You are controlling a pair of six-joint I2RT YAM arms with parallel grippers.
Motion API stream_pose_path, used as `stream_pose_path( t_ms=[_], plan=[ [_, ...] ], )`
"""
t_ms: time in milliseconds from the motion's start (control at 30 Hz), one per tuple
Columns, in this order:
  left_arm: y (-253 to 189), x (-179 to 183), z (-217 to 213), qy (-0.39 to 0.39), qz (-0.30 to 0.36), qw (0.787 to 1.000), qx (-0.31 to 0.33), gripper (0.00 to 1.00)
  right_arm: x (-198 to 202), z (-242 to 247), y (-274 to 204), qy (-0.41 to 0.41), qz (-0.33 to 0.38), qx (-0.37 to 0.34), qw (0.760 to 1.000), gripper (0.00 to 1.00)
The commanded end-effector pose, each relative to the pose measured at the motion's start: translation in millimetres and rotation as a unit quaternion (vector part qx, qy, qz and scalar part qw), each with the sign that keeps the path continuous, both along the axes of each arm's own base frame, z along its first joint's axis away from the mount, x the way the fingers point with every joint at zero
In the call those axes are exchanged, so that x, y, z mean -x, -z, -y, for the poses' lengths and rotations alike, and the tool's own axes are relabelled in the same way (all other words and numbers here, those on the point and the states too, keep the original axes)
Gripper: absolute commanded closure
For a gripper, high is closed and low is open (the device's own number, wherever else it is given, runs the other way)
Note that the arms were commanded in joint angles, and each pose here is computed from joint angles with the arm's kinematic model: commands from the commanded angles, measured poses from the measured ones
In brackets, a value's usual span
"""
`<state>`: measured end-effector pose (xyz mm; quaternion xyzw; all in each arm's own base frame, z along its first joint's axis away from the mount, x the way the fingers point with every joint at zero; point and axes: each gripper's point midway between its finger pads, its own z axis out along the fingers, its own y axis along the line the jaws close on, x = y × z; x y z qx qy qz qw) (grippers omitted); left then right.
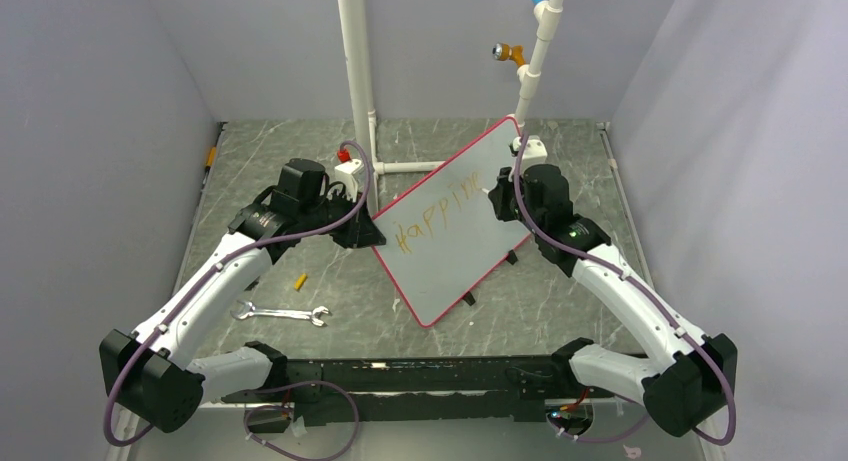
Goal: Write a sentence on the whiteboard
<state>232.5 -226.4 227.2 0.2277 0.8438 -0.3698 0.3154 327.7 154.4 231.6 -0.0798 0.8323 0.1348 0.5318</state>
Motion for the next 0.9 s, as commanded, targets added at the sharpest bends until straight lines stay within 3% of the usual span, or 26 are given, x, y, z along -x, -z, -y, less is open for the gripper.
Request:
stream_pose_path(
  t_ms=[0, 233, 867],
  plan=[
    [12.2, -43.8, -38.9, -0.053, 0.117, 0.984, -0.122, 1.0, -5.1, 3.4, -40.3, 0.01, 0.046, -0.012, 0.999, 1.0],
    [13.1, -44.0, -38.7, -0.053, 0.115, 0.984, -0.123, 1.0, 3.1, 2.4, -78.1, 0.003, 0.093, -0.053, 0.994, 1.0],
    [10.0, -41.5, -38.4, -0.051, 0.12, 0.984, -0.12, 1.0, -31.3, 6.2, -78.7, 0.019, 0.09, -0.055, 0.994, 1.0]
  ],
)
